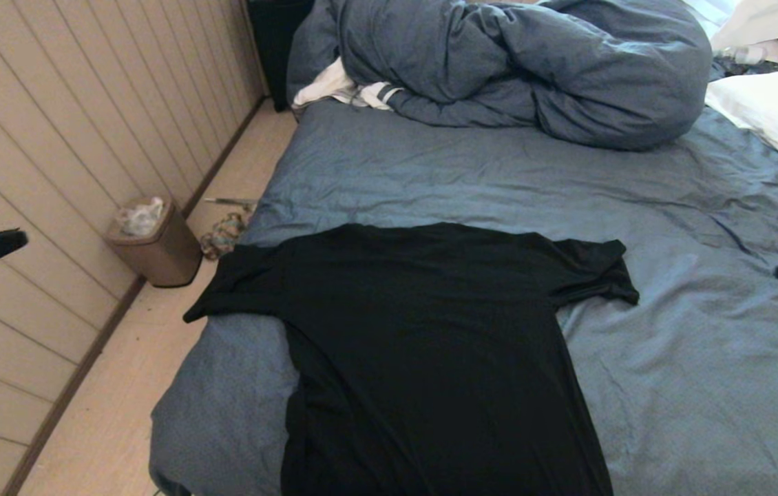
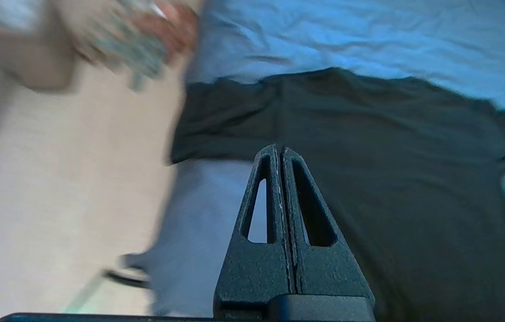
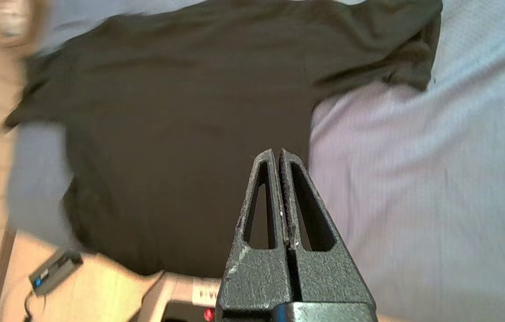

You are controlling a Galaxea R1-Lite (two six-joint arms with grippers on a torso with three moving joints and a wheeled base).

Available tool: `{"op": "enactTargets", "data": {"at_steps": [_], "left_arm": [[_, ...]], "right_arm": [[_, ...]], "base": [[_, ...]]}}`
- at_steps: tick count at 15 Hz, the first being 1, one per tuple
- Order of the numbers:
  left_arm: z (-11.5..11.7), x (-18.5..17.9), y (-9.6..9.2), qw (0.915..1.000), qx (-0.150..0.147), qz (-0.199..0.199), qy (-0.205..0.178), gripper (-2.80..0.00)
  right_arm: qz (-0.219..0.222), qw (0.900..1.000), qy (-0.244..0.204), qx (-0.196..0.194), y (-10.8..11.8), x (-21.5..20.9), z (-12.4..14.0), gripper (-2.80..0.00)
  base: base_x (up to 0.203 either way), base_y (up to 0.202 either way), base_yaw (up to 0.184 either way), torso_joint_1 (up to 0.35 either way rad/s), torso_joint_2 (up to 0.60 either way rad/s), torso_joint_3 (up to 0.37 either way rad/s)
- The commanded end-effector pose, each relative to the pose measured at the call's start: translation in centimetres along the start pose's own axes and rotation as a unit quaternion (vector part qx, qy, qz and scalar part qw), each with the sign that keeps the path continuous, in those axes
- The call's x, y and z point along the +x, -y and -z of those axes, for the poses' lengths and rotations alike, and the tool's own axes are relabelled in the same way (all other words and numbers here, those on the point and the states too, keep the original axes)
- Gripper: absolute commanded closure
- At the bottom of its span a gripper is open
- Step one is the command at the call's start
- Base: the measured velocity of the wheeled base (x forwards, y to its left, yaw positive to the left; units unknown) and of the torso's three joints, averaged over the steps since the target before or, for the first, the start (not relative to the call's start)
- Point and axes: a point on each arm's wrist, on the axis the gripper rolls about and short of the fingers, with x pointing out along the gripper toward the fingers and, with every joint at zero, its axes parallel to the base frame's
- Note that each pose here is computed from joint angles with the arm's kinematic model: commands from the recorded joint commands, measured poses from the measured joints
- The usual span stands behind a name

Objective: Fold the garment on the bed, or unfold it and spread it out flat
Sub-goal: Fold the black T-shirt

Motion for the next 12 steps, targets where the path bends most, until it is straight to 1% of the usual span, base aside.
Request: {"op": "enactTargets", "data": {"at_steps": [1, 3, 4, 6, 8, 9, 10, 12], "left_arm": [[-0.2, 7.9, -1.5, 0.9967, -0.029, -0.006, -0.076, 0.00], [-1.0, 12.5, -2.1, 0.9952, -0.046, 0.001, -0.087, 0.00], [-1.2, 14.8, -2.4, 0.9944, -0.051, 0.004, -0.092, 0.00], [-0.8, 19.6, -3.3, 0.9919, -0.066, 0.005, -0.108, 0.00], [0.5, 23.4, -4.1, 0.9890, -0.083, 0.002, -0.123, 0.00], [1.1, 24.8, -4.5, 0.9883, -0.088, 0.001, -0.125, 0.00], [1.6, 25.8, -4.7, 0.9886, -0.090, 0.002, -0.120, 0.00], [3.1, 27.6, -5.4, 0.9877, -0.099, -0.002, -0.121, 0.00]], "right_arm": [[0.033, 0.996, -0.080, 0.026, 2.2, 9.0, -1.4, 0.00], [0.063, 0.993, -0.090, 0.046, 5.0, 14.6, -2.9, 0.00], [0.078, 0.991, -0.097, 0.055, 6.7, 17.4, -3.1, 0.00], [0.100, 0.988, -0.100, 0.064, 9.9, 21.9, -3.4, 0.00], [0.118, 0.988, -0.082, 0.054, 12.5, 23.9, -4.4, 0.00], [0.125, 0.988, -0.082, 0.047, 13.5, 24.4, -4.4, 0.00], [0.130, 0.986, -0.092, 0.041, 14.3, 25.0, -3.8, 0.00], [0.139, 0.982, -0.124, 0.014, 16.3, 26.4, -2.1, 0.00]], "base": [[0.000, 0.000, 0.000, 0.000, 0.00, 0.000], [0.000, 0.000, 0.000, 0.000, 0.00, 0.000], [0.000, 0.000, 0.000, 0.000, 0.00, 0.000], [0.000, 0.000, 0.000, 0.000, 0.00, 0.000], [0.000, 0.000, 0.000, 0.000, 0.00, 0.000], [0.000, 0.000, 0.000, 0.000, 0.00, 0.000], [0.000, 0.000, 0.000, 0.000, 0.00, 0.000], [0.000, 0.000, 0.000, 0.000, 0.00, 0.000]]}}
